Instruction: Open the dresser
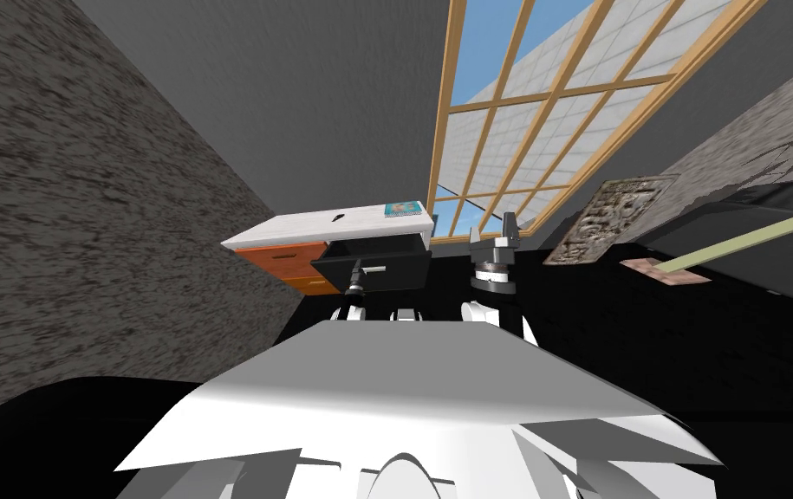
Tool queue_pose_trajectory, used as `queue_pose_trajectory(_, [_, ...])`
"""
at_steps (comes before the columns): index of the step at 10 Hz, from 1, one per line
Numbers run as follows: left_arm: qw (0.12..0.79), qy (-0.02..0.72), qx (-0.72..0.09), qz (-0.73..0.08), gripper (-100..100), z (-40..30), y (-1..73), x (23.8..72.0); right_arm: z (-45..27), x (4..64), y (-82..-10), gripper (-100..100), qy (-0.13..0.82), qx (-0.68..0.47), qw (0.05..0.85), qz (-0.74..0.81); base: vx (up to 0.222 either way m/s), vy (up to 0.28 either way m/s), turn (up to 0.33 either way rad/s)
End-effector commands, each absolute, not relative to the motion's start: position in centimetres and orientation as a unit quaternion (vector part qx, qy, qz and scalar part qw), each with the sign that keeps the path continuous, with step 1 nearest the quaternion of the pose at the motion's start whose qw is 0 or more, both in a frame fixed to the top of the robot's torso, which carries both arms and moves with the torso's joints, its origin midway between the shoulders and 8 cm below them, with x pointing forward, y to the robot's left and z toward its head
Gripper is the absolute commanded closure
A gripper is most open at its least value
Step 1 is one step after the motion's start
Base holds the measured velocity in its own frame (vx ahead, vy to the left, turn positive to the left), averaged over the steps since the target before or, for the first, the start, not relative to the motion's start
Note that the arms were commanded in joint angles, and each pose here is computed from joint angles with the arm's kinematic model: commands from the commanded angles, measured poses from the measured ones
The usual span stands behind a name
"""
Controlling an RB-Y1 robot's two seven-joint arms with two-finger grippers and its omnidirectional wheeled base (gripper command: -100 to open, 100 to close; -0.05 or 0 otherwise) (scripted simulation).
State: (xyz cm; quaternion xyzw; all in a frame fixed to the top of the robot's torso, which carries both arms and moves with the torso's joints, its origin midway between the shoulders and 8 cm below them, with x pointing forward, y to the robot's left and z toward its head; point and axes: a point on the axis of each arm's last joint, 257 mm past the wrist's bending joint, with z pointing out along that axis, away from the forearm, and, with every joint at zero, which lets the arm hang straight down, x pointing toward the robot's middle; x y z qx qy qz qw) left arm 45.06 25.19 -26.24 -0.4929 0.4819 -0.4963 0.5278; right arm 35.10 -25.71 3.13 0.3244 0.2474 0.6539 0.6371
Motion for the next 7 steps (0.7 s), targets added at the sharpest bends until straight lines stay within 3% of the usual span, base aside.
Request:
queue_pose_trajectory(1, [0.527, 0.482, -0.494, -0.496, -100, -24.7, 25.2, 45.2, 3.1, 35.1, -25.7, 0, 0.247, 0.324, 0.637, 0.654, -0.017, 0.0, -0.002])
queue_pose_trajectory(3, [0.522, 0.486, -0.499, -0.492, -100, -25.3, 25.2, 45.0, 3.1, 35.1, -25.7, 0, 0.247, 0.324, 0.637, 0.654, -0.008, -0.001, -0.003])
queue_pose_trajectory(4, [0.521, 0.488, -0.501, -0.49, 0, -25.4, 25.3, 45.0, 3.1, 35.1, -25.7, 0, 0.247, 0.324, 0.637, 0.654, 0.0, 0.0, 0.0])
queue_pose_trajectory(7, [0.518, 0.49, -0.505, -0.487, 0, -26.0, 25.3, 44.8, 3.1, 35.1, -25.7, 0, 0.247, 0.324, 0.637, 0.654, 0.0, 0.0, 0.0])
